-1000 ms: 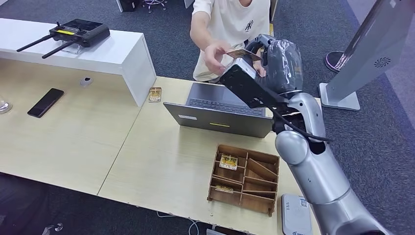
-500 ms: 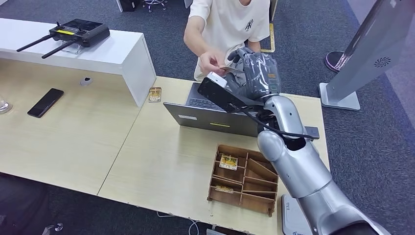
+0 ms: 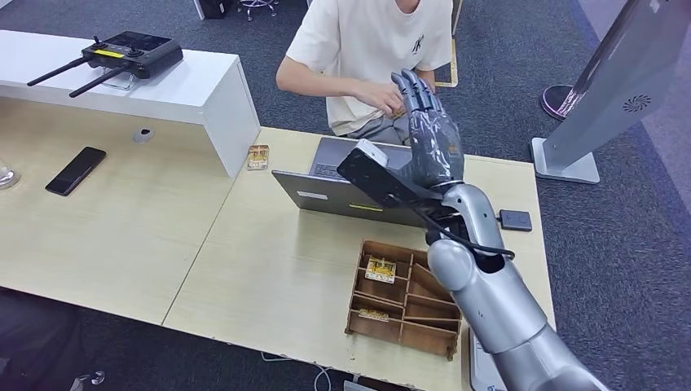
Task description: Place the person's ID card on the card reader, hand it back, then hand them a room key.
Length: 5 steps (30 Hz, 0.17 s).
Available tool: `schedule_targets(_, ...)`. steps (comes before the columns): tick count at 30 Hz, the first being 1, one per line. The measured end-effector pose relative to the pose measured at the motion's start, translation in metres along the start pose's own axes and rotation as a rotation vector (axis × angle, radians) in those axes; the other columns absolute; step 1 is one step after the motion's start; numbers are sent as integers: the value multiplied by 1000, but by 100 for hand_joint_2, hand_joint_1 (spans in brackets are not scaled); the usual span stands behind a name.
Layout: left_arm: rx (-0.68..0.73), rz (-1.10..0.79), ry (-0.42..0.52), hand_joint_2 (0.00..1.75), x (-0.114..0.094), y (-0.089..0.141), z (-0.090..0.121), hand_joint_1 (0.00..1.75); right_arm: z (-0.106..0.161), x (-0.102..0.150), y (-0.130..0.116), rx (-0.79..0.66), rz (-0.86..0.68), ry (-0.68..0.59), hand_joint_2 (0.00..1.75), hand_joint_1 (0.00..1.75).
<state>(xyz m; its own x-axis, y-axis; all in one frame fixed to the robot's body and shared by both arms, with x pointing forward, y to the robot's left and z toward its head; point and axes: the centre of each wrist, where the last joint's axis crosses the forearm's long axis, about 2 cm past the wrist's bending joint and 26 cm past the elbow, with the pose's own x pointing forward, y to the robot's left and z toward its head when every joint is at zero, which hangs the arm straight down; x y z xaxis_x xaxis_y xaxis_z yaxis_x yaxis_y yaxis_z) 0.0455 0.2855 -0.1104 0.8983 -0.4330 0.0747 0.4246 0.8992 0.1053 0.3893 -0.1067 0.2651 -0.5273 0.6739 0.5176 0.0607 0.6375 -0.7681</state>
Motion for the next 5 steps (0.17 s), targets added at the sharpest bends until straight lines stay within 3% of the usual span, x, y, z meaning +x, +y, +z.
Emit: schedule_targets(5,-6,18,-4,0,-6,-6,0,0,21,-4,-5,-75,-135,-15,175,0)
